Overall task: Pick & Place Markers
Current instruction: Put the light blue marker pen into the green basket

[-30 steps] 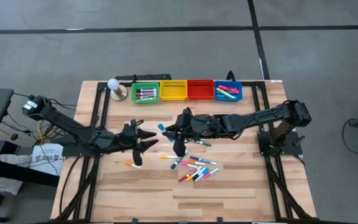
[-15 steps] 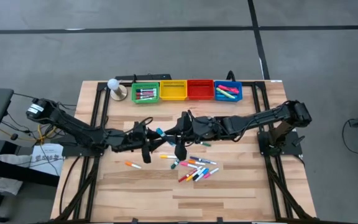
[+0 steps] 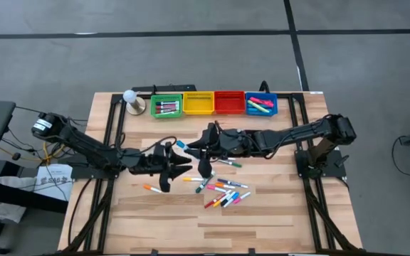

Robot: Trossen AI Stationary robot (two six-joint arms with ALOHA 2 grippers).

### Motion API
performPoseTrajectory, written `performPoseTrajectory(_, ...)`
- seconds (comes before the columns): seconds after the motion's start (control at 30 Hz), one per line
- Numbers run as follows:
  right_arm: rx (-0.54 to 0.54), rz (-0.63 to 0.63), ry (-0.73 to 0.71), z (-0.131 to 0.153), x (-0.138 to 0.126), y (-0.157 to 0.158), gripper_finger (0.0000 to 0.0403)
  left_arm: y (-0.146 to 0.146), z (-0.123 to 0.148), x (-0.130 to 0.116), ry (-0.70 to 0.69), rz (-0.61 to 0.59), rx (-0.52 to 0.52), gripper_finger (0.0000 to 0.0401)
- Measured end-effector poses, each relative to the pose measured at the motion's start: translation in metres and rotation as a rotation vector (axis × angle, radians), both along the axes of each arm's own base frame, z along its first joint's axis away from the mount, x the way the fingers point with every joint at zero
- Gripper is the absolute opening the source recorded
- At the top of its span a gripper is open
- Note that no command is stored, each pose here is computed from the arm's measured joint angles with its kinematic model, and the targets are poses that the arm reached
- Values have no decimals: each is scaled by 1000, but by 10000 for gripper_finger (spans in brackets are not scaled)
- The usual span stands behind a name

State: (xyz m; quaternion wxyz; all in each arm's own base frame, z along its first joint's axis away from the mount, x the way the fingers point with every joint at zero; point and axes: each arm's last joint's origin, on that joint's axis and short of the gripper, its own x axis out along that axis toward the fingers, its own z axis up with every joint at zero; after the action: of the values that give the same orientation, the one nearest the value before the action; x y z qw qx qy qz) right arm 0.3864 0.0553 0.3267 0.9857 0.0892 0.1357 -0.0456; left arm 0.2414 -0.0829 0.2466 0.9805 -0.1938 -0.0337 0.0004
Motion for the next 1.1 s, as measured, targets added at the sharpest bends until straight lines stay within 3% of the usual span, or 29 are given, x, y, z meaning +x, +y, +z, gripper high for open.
performPoseTrajectory(0.17, 3, 6, -14, 2, 0, 1, 65, -1, 0, 0, -4, -44, 48, 123)
performPoseTrajectory(0.5, 16, 18, -90, 9, 1, 5, 65, 14, 0, 5, -1, 34, 155, 113)
performPoseTrajectory(1.1, 20, 25, -86, -3, 11, 6, 65, 26, 8, 7, -73, 56, 185, 103)
